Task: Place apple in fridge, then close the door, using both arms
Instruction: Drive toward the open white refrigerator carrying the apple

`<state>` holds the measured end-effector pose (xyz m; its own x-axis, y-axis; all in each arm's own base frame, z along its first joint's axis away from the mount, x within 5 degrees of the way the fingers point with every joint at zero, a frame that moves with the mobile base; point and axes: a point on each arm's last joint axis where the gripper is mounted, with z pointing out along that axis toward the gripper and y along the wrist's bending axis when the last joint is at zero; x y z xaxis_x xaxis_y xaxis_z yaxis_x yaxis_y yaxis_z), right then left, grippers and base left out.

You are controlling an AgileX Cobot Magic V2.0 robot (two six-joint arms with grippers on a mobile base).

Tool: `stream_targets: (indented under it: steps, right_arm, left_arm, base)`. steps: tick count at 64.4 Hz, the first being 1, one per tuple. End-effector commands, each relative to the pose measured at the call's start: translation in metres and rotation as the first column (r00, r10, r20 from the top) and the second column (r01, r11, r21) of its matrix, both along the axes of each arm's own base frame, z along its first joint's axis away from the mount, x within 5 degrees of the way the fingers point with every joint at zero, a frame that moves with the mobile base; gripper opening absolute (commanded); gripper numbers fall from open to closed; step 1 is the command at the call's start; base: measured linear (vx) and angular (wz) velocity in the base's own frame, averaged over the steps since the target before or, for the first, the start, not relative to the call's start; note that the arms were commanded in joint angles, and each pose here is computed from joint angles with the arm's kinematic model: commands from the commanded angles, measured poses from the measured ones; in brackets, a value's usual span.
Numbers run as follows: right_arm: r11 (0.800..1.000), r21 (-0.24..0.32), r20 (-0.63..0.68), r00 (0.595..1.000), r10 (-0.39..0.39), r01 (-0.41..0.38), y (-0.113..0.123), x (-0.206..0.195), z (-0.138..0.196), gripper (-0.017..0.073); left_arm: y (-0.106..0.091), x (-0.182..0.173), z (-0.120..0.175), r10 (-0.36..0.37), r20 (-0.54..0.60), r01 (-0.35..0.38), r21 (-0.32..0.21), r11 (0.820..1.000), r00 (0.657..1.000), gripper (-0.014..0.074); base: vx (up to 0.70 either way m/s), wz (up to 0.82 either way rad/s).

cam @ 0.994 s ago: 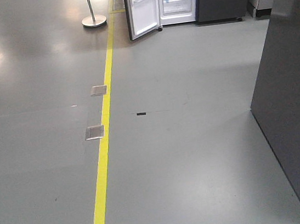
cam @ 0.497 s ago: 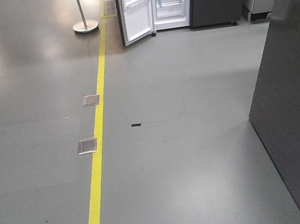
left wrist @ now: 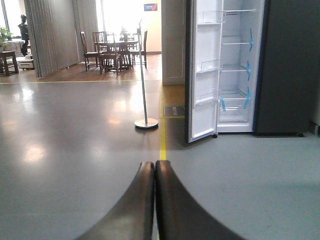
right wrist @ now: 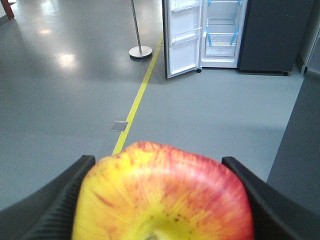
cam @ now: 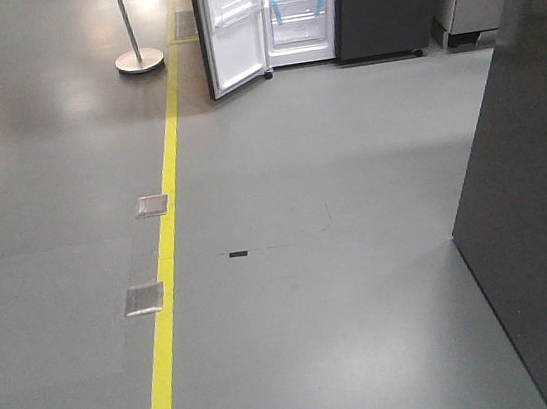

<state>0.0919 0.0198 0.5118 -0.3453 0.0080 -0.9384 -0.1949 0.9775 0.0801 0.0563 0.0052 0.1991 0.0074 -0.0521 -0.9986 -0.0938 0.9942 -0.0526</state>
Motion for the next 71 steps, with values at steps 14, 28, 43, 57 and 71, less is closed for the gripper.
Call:
stream_targets:
  steps: [14, 28, 43, 57, 71]
  right_arm:
    - [1.000, 0.012, 0.105, 0.994, -0.006, 0.005, -0.0005, -0.0016, 0.0136, -0.0009]
    - [1.000, 0.012, 0.105, 0.994, -0.006, 0.005, -0.0005, -0.0016, 0.0136, -0.0009]
    - [1.000, 0.012, 0.105, 0.994, -0.006, 0.005, -0.0005, -0.0016, 0.0136, -0.0009]
    - [1.000, 0.012, 0.105, 0.994, -0.006, 0.005, -0.0005, -0.0016, 0.0136, -0.0009]
    - [1.000, 0.012, 0.105, 0.994, -0.006, 0.005, -0.0005, -0.0016, 0.0136, -0.0009]
  left_arm:
    - [-0.0003, -0.0024, 0.0132, -0.005, 0.104, 0.004, 0.006, 1.000, 0.995, -0.0006]
    - [-0.0003, -0.0024, 0.0132, -0.005, 0.104, 0.004, 0.006, 1.000, 0.995, -0.0006]
    - [-0.0003, -0.0024, 0.0132, -0.005, 0.104, 0.004, 0.006, 1.000, 0.995, -0.0006]
    - [-0.0003, -0.0024, 0.0132, -0.005, 0.104, 0.004, 0.006, 1.000, 0.995, -0.0006]
    - [-0.0003, -0.0024, 0.0132, -0.005, 0.104, 0.004, 0.006, 1.000, 0.995, -0.0006]
  base:
    - [0.27, -0.07]
    - [0.28, -0.07]
    - [0.28, -0.06]
    - [0.26, -0.02]
    - [0.25, 0.04]
